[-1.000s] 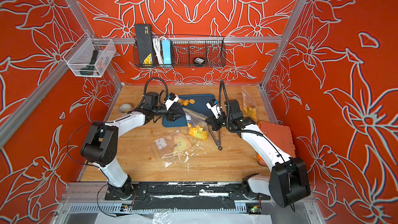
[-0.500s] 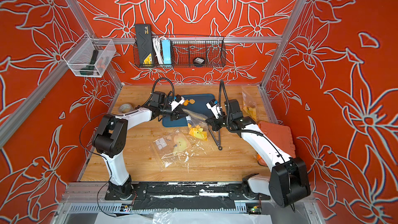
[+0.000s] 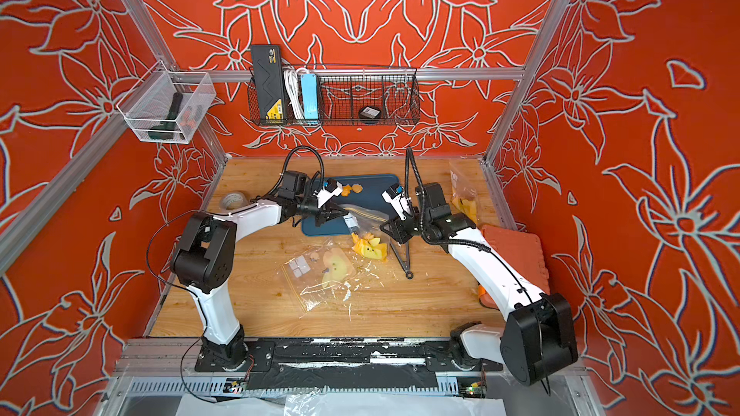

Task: Put the cookies into a resealable bag to prevent moisture
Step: Close the ziploc bag at the center of the board.

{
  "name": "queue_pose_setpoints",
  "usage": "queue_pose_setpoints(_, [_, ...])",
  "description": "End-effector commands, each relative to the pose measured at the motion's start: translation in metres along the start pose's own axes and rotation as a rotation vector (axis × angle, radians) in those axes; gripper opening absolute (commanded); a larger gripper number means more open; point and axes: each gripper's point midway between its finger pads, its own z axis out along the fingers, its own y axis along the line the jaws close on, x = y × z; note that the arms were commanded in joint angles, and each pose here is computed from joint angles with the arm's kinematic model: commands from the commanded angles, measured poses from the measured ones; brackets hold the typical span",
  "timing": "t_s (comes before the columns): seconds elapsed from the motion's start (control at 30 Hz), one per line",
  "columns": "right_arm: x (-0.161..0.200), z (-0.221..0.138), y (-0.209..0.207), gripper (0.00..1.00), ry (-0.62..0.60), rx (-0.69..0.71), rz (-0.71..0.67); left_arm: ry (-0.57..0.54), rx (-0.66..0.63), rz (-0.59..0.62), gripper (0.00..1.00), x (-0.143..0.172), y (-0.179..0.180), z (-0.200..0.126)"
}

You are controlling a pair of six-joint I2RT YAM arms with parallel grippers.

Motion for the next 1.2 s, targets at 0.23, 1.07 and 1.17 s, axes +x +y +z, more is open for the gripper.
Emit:
queue_pose_setpoints(0.23, [-0.007, 0.009, -0.007, 0.31, 0.044, 0.034, -0.046, -0.036, 0.030, 0.056, 0.00, -0.021, -0.008, -0.008])
queue_pose_setpoints(1.07, [-0.026, 0.032, -0.015, 0.34, 0.041, 0.049, -0.076, -0.049, 0.046, 0.073, 0.00, -0.031, -0.013, -0.011])
queue_pose_setpoints(1.17, [-0.030, 0.032, -0.016, 0.31, 0.030, 0.054, -0.077, -0.047, 0.046, 0.071, 0.00, -0.030, -0.012, -0.010])
